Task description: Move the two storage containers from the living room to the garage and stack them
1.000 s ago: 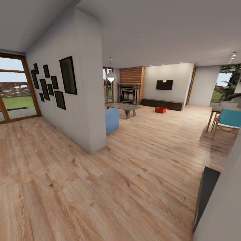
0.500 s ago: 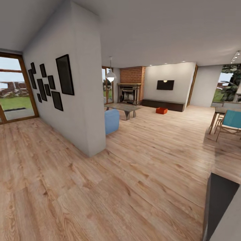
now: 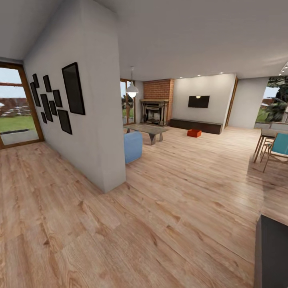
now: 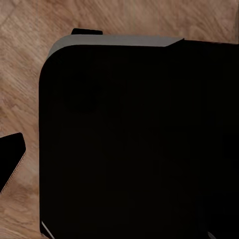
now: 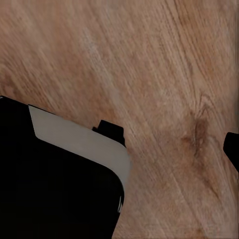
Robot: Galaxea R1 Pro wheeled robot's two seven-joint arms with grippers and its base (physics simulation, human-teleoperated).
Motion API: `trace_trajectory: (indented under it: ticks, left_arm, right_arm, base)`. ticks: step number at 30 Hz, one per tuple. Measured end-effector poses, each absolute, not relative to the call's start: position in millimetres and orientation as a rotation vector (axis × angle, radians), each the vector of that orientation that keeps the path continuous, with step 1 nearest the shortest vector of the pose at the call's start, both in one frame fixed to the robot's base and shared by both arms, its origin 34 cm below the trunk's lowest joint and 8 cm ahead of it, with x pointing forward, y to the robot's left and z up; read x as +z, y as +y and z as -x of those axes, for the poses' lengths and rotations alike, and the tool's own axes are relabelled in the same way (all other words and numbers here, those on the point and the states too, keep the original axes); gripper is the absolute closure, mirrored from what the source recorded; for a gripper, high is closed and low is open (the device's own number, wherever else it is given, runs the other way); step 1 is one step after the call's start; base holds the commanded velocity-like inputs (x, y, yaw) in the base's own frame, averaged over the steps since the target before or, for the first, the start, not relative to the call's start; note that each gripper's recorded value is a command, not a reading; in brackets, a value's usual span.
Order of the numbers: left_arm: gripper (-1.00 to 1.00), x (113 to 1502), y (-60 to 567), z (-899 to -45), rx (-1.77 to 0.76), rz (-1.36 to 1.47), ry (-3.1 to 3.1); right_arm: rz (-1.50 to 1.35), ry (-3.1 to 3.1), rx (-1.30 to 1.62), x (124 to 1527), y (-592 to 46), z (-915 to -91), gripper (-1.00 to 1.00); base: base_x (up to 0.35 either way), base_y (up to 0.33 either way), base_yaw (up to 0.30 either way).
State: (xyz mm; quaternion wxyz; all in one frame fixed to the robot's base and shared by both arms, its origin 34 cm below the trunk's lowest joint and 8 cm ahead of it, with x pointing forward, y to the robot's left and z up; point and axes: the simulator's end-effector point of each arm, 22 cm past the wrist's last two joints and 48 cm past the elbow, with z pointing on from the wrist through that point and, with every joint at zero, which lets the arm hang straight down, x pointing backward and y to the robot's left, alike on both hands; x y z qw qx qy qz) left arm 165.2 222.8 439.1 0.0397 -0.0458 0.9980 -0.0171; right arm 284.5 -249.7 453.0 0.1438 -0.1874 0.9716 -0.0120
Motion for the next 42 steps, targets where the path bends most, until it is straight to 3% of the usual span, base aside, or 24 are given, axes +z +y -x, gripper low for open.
trace_trajectory:
  ticks: [12,28,42]
  left_arm:
    - [-1.00,439.1,222.4,-165.3,-0.053,0.140,3.058]
    - [-1.00,439.2,222.2,-165.3,-0.054,0.140,3.058]
    - [-1.00,439.1,222.8,-165.4,-0.053,0.140,3.058]
  right_arm:
    - [0.527,2.804,-0.032,453.0,-248.7,-284.4,-1.00]
    - [0.515,2.809,-0.018,452.8,-246.5,-283.4,-1.00]
    - [0.518,2.808,-0.026,452.9,-246.9,-283.8,-1.00]
  base:
    - [0.323,0.000,-0.008]
    - [0.323,0.000,-0.220]
    - [0.323,0.000,-0.012]
